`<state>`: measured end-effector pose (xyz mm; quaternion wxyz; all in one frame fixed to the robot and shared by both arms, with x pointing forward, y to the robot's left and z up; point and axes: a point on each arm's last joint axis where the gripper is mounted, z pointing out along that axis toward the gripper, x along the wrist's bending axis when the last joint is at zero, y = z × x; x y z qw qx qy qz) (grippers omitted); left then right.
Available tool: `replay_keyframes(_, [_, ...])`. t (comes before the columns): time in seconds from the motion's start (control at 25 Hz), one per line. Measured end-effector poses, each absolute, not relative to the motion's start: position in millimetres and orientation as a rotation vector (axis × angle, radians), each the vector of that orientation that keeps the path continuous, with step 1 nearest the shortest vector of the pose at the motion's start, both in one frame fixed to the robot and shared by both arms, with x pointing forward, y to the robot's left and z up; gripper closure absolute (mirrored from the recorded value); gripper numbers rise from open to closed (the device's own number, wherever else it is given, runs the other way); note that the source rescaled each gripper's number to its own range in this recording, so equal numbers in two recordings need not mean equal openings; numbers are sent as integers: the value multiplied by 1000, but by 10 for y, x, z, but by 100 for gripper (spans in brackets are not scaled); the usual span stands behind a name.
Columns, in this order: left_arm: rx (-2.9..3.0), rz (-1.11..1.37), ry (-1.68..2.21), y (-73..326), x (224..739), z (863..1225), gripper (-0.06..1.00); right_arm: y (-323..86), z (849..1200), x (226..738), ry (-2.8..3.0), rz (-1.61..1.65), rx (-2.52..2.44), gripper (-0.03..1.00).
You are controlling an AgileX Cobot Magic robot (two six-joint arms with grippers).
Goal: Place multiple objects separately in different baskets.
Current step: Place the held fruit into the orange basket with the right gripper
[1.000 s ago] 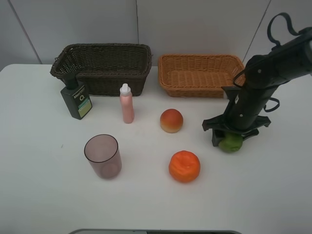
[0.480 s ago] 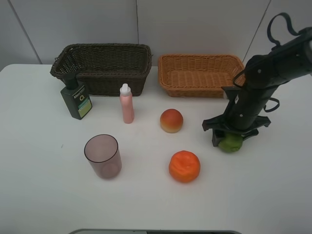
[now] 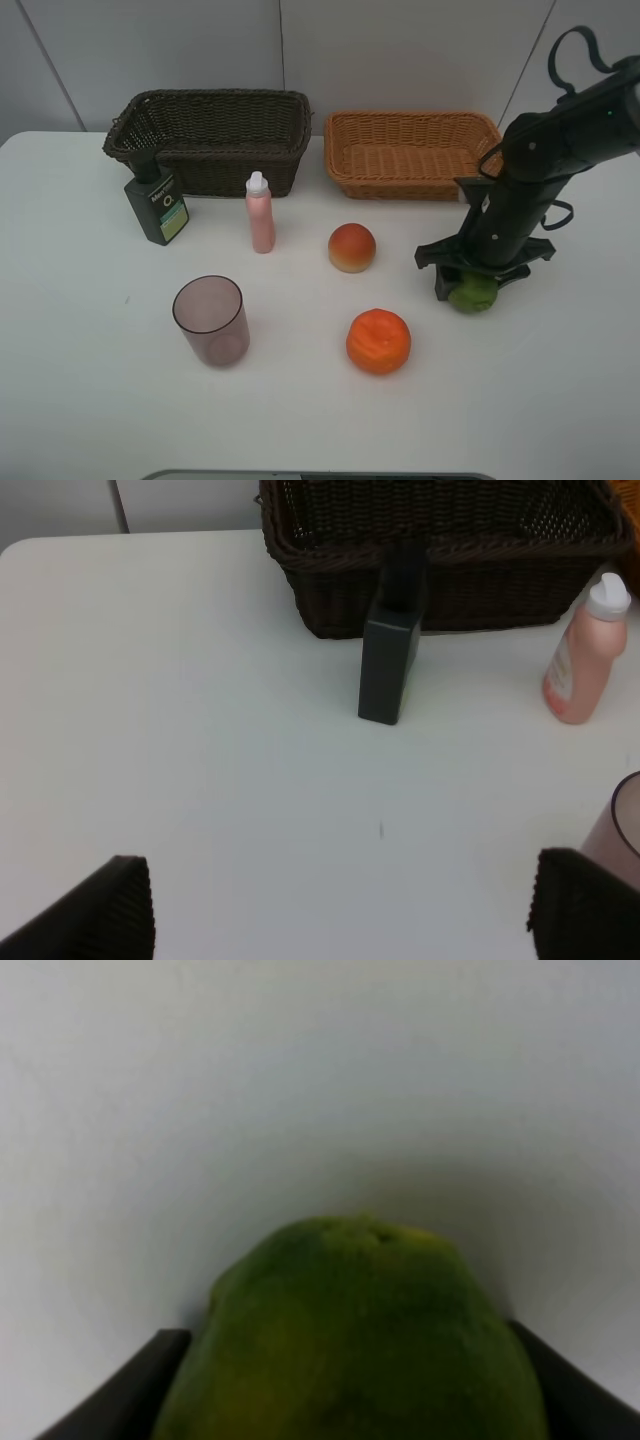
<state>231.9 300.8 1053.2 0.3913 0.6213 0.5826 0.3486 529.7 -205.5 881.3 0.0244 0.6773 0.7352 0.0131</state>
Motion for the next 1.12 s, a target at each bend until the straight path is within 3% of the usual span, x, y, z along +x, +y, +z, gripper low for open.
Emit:
replay_keyframes(0.28, [1578, 885, 1480, 3008, 2319, 10532, -1, -2056, 8940, 5326, 2289, -29, 2098, 96])
replay_keyframes(0.8, [1578, 885, 1480, 3008, 2319, 10532, -1, -1881, 10069, 6006, 2268, 126, 1930, 96])
replay_keyframes(1.12, [1578, 885, 1480, 3008, 2319, 10532, -1, -1731, 10216, 6626, 2194, 219, 1837, 96])
